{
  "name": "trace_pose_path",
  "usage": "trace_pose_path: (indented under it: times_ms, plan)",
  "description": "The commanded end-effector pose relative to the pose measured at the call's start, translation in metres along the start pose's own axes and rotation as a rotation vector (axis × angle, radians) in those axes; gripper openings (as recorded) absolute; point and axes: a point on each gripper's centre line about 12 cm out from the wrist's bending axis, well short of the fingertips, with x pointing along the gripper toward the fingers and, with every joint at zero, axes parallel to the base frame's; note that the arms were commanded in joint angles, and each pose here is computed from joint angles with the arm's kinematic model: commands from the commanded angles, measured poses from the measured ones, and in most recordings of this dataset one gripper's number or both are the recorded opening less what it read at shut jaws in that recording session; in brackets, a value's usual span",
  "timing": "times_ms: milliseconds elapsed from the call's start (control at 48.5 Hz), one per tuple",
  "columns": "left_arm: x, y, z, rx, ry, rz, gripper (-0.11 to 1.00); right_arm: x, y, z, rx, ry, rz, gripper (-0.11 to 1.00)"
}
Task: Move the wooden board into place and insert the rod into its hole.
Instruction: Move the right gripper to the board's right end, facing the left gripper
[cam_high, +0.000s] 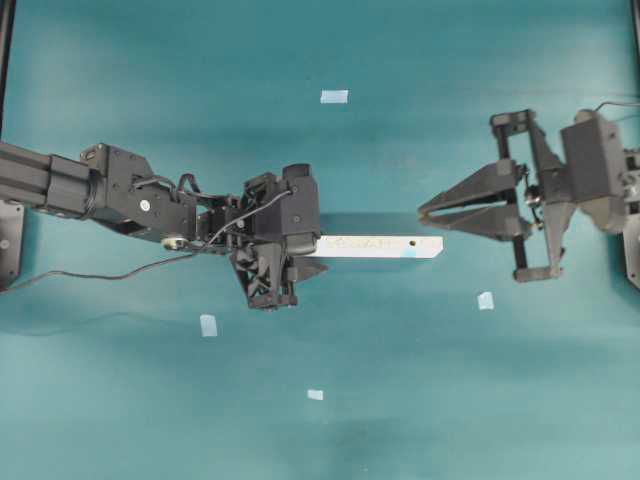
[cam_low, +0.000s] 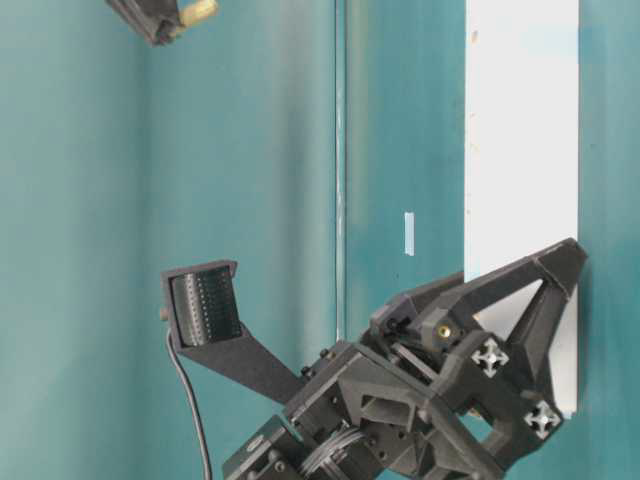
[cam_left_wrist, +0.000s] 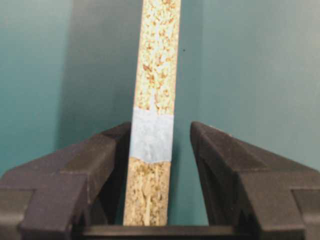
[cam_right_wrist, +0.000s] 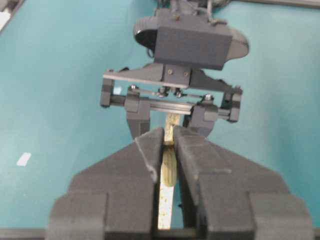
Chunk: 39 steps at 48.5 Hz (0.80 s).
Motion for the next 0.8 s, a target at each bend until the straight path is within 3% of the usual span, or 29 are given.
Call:
trace_pose_path:
  times_ms: [0,206,494,577,680,783]
  plan:
    - [-0.007,-0.005,0.014,0.0,-0.042,-0.01,0.49,-0.005,-0.001,0.004,0.003,-0.057,0.008,0.1]
    - [-0.005,-0.004,0.013,-0.001,-0.038,-0.008,0.48,-0.015,0.0,-0.013,0.022,-0.068,0.022,0.1]
    - [-0.005,-0.004,0.012,0.002,-0.038,-0.008,0.47,-0.025,-0.005,-0.025,-0.005,-0.093,0.007,0.1]
    - [-0.005,-0.004,0.012,0.004,-0.038,-0.008,0.41,-0.03,-0.006,-0.028,-0.007,-0.116,-0.003,0.1]
    - [-0.005,-0.004,0.013,0.005,-0.041,-0.009,0.22,-0.035,-0.008,-0.033,-0.002,-0.14,-0.019,0.1]
    - [-0.005,-0.004,0.012,0.006,-0.039,-0.008,0.22,-0.043,-0.009,-0.039,0.006,-0.17,-0.036,0.1]
